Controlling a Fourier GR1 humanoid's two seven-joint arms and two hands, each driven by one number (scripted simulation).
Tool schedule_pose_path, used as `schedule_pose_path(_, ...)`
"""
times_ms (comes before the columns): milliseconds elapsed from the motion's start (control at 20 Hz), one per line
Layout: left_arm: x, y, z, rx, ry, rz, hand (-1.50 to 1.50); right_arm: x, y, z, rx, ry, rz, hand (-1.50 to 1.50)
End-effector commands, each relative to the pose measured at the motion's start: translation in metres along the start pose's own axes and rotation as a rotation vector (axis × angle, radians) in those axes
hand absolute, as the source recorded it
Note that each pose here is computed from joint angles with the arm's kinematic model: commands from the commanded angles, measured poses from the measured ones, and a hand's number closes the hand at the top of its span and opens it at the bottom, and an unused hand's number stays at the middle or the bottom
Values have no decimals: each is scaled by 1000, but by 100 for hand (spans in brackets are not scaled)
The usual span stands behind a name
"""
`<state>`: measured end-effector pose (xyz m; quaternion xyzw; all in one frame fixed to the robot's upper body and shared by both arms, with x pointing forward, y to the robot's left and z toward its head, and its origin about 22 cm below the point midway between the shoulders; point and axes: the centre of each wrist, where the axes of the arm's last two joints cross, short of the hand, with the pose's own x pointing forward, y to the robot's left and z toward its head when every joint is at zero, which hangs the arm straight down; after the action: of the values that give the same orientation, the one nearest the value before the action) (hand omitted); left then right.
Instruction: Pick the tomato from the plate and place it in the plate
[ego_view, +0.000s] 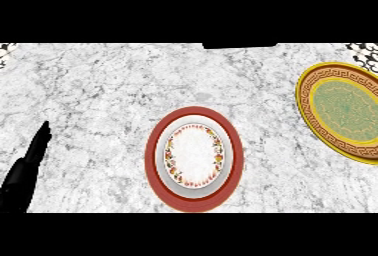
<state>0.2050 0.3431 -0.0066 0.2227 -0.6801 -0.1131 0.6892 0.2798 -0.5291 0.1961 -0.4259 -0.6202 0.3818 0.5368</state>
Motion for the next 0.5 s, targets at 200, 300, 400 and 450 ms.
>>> schedule_pose_path(200, 5, -6, -10, -23, -14, 1, 0, -45, -49, 42, -141, -314, -186, 150)
schedule_pose_path(300, 13, -11, -13, -35, -34, 5, 0, -56, -57, 55, -122, -349, -209, 150)
schedule_pose_path(400, 19, -7, -18, -71, -44, 15, 0, -54, -65, 52, -115, -380, -209, 150)
schedule_pose_path(450, 19, -1, -19, -60, -40, -1, 0, -55, -73, 55, -110, -391, -218, 150)
